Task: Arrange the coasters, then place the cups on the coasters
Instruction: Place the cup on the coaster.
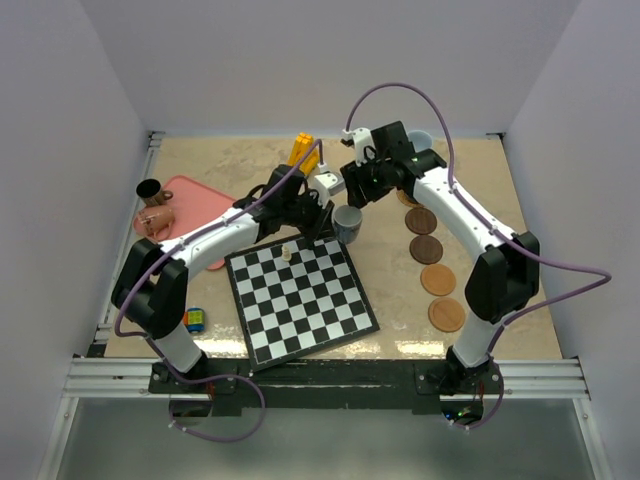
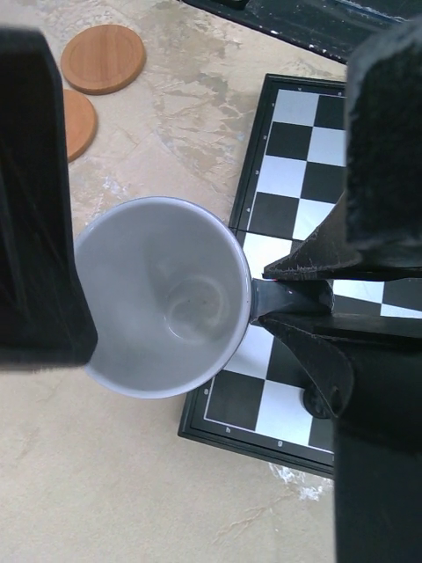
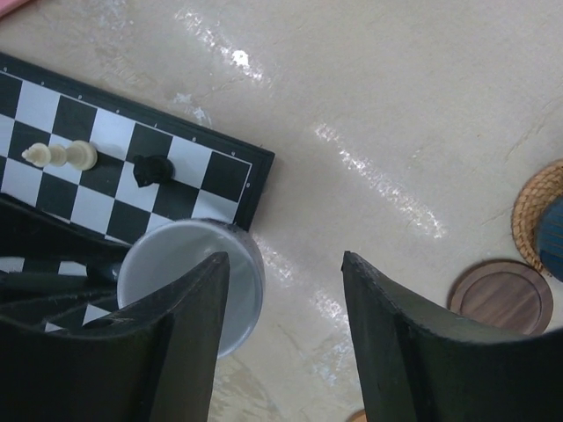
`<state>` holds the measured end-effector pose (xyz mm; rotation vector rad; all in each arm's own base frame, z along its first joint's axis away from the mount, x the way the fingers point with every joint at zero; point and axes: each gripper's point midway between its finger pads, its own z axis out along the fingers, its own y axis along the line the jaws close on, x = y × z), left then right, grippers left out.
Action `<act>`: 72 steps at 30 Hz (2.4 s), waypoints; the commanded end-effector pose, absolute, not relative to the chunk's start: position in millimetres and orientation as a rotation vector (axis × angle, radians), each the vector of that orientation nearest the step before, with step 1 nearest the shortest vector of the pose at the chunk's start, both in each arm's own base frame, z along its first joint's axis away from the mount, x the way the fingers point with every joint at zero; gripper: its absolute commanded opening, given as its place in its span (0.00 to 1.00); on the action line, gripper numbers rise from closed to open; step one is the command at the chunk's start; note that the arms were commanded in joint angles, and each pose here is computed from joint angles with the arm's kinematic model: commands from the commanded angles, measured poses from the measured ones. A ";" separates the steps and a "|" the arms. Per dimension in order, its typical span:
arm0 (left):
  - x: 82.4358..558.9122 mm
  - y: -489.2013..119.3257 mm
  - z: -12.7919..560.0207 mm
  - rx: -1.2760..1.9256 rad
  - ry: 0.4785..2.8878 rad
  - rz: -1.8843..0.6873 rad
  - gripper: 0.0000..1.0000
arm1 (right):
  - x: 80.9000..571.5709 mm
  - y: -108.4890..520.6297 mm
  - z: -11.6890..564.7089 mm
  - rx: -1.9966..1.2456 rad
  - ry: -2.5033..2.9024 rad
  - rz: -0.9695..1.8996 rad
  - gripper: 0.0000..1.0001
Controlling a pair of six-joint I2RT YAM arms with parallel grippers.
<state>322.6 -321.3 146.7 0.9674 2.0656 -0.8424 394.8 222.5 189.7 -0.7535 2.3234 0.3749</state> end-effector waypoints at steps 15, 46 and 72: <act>332.8 -318.8 181.6 1.063 1.910 -0.836 0.00 | 374.3 236.6 181.3 -0.866 2.331 0.498 0.53; 375.9 -291.0 255.9 0.671 1.791 -0.655 0.76 | 412.1 158.5 226.8 -0.194 2.262 0.348 0.00; 425.9 -209.6 281.9 0.213 1.757 -0.557 0.83 | 452.6 -12.7 179.2 -0.038 2.253 -0.024 0.00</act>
